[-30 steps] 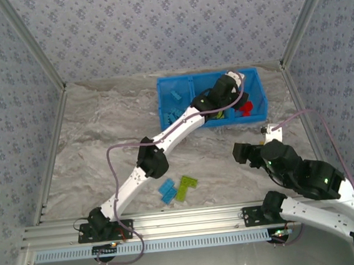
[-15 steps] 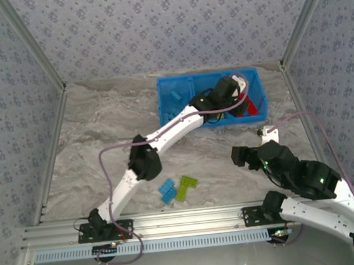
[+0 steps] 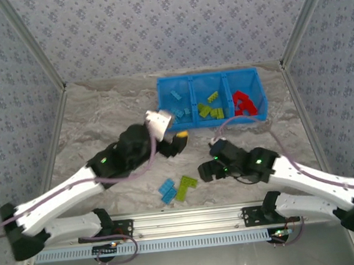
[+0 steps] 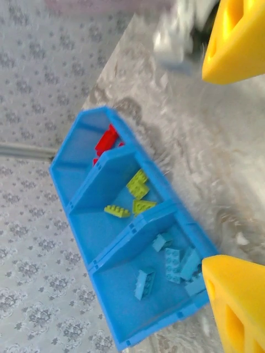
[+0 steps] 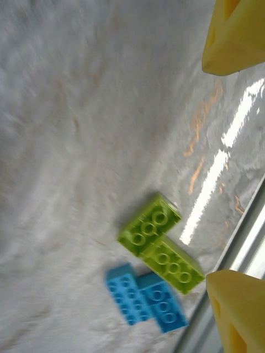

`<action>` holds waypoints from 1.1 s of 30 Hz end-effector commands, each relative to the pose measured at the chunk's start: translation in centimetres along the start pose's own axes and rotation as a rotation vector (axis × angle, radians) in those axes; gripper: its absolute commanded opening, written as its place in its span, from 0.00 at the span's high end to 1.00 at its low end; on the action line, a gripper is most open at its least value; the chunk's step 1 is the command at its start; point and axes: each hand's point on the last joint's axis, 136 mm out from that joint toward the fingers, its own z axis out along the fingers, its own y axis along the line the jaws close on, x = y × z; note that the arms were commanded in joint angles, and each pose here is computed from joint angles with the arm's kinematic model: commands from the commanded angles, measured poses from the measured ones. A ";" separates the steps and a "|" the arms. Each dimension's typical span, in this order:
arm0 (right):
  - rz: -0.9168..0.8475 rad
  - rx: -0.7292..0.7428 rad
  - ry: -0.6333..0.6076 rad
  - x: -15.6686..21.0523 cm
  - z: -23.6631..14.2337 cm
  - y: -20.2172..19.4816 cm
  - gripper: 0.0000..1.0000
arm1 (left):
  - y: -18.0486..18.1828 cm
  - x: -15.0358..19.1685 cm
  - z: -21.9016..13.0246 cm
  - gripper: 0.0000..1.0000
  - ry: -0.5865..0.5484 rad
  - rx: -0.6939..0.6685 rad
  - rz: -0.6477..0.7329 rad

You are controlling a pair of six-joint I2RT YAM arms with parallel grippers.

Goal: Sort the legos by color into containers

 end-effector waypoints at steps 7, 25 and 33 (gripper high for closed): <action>-0.355 -0.030 0.152 4.0 5.2 4.5 0.04 | 1.2 11.8 -8.9 0.04 0.345 -0.007 -0.095; -0.562 -0.024 0.262 4.5 11.9 5.1 0.41 | 1.2 18.5 -8.2 0.01 0.571 -0.088 -0.214; -0.533 -0.001 0.237 3.2 11.9 4.1 0.62 | 1.4 18.2 -7.8 0.01 0.546 -0.105 -0.212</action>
